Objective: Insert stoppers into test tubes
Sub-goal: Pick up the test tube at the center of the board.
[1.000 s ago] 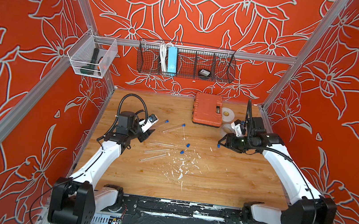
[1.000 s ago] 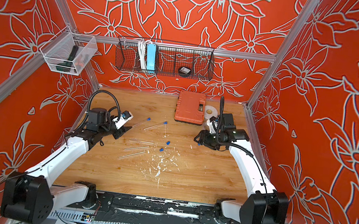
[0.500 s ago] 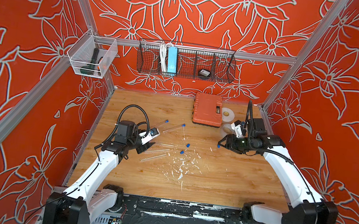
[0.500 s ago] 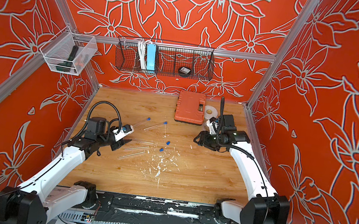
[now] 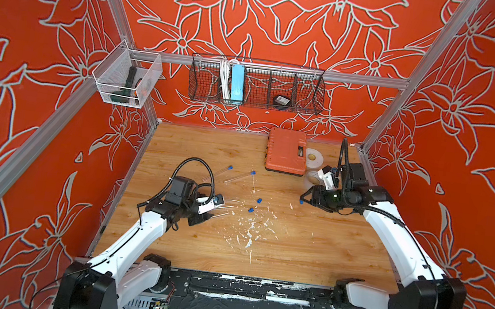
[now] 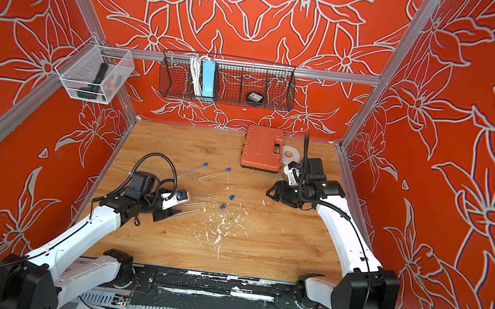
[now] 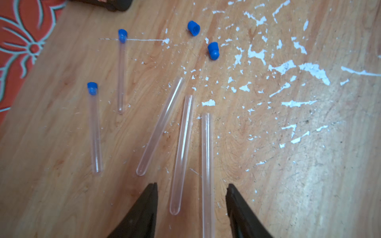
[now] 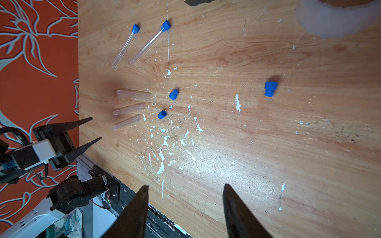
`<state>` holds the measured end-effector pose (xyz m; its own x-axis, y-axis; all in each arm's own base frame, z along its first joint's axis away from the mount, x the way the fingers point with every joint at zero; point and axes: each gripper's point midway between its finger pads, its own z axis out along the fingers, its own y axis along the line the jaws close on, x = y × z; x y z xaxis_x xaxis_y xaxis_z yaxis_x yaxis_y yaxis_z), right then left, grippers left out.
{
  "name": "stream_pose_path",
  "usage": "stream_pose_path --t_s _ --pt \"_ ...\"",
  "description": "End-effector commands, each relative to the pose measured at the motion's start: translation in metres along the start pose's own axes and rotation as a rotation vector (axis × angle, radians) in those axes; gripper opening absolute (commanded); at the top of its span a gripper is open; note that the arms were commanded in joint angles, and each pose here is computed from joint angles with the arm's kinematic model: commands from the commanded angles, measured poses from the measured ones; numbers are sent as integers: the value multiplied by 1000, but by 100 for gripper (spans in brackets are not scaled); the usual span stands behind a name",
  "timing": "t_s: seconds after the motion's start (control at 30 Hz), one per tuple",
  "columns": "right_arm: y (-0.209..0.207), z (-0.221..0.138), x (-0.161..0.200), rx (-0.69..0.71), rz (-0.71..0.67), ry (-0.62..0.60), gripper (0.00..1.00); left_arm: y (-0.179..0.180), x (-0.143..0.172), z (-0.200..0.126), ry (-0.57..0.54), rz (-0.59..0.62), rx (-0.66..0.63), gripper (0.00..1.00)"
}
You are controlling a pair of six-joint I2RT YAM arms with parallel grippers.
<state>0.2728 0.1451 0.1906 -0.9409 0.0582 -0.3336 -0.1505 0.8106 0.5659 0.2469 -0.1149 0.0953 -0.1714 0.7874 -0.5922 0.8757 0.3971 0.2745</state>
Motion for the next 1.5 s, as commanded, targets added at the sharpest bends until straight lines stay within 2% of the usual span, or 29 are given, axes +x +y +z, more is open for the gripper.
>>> stream_pose_path --t_s 0.0,0.2,0.33,0.53,0.87,1.27,1.47 --pt "0 2 2 -16 -10 10 58 -13 10 9 52 33 50 51" --pt "-1 1 5 -14 -12 13 58 -18 25 23 141 65 67 49" --pt "-2 3 5 -16 -10 18 58 -13 29 29 184 22 53 43" --pt "-2 3 6 -15 -7 18 58 -19 36 39 240 9 89 42" --pt "-2 4 7 -21 -7 17 58 -8 37 48 277 -9 75 36" --pt "-3 5 9 -21 -4 17 58 -19 46 55 322 -32 143 30" --pt "-4 2 10 -6 -17 19 58 -25 48 59 327 -53 175 21"
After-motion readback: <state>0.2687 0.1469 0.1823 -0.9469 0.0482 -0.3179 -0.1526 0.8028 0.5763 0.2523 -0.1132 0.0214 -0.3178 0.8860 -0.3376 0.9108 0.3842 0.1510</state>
